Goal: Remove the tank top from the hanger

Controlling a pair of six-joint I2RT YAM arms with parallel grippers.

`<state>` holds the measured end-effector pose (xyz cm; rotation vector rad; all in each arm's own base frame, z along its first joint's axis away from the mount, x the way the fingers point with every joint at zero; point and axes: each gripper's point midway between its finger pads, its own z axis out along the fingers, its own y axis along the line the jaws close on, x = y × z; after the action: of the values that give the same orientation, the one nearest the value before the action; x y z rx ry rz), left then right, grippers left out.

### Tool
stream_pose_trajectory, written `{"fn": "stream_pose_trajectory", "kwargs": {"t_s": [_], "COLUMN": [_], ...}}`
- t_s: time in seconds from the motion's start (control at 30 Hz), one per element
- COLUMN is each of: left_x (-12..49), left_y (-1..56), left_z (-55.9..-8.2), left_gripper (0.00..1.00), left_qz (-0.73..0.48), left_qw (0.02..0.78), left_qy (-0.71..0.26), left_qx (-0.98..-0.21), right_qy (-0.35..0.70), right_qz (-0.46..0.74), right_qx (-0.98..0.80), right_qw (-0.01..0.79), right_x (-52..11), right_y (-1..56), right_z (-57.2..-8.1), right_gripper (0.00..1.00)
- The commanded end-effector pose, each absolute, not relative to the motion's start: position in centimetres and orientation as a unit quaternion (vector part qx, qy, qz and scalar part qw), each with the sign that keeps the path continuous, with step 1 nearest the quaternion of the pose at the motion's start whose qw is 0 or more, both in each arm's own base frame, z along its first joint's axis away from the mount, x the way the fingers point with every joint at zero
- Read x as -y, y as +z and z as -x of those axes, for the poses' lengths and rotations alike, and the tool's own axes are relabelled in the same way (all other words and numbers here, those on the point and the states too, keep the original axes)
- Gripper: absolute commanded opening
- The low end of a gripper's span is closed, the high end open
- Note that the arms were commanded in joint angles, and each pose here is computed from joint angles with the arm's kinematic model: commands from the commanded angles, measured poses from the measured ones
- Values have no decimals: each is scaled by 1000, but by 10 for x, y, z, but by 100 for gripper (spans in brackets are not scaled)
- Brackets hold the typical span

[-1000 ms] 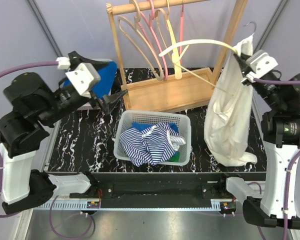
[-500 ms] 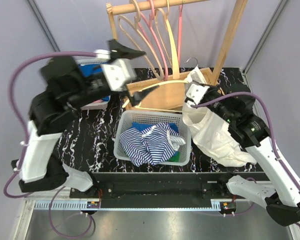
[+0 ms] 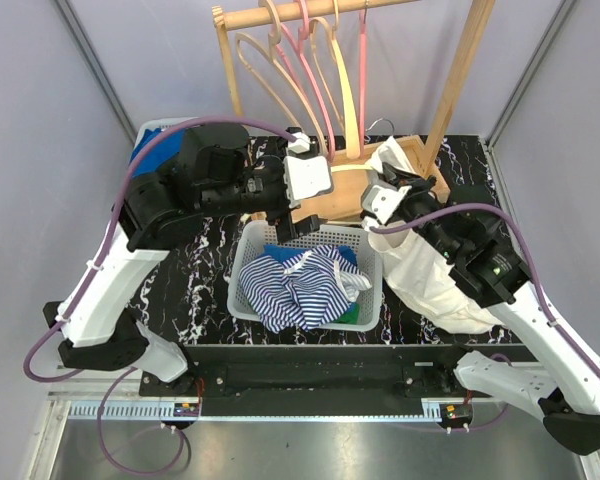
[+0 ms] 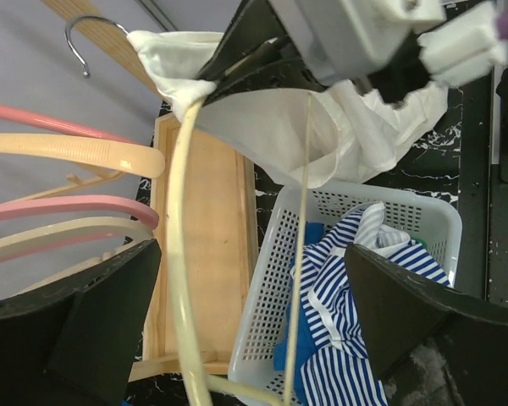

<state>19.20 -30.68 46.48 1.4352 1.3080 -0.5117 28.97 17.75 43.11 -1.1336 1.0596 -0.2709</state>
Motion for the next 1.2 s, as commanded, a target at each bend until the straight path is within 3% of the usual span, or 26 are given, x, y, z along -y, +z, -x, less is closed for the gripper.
{"fn": "stream_pose_trajectory", "kwargs": {"t_s": [0.0,0.3,0.53,0.67,0.7,0.73,0.9,0.93,0.97,1.03,1.07,1.1,1.13,1.17], "left_x": [308,312,313,313,314,312,312,311,310,310,306,307,299,299], "left_y": [475,467,457,456,455,456,457,459,462,469,476,488,500,501], "left_z": [-204,-211,-209,-211,-212,-213,-212,-211,-211,-214,-214,-218,-219,-221], "left_gripper": [98,92,59,26,9,1,0,0,0,0,0,0,0,0], "left_qz": [-594,-594,-594,-590,-590,-587,-583,-580,-575,-563,-550,-535,-515,-505], "left_qw": [559,559,545,544,542,543,543,546,550,566,578,599,618,626], "left_qy": [-189,-176,-181,-179,-178,-177,-180,-182,-184,-181,-182,-182,-179,-177], "left_qx": [-546,-552,-563,-569,-572,-573,-577,-577,-577,-575,-574,-567,-566,-567], "right_qy": [-140,-134,-114,-101,-98,-90,-17,2,11,35,45,55,72,83], "right_qz": [477,479,478,478,475,476,453,446,438,416,404,394,376,367], "right_qx": [-428,-415,-396,-385,-383,-379,-371,-375,-373,-373,-370,-372,-372,-371], "right_qw": [755,762,775,783,786,788,810,813,818,829,835,839,846,849], "right_x": [-177,-186,-196,-205,-205,-208,-211,-212,-209,-204,-197,-194,-185,-182], "right_y": [473,475,483,488,490,491,510,512,517,526,533,536,542,545], "right_z": [-273,-254,-241,-234,-232,-229,-211,-207,-204,-197,-191,-188,-182,-178], "right_gripper": [0,0,0,0,0,0,0,4,20,32,59,74,99,100]}}
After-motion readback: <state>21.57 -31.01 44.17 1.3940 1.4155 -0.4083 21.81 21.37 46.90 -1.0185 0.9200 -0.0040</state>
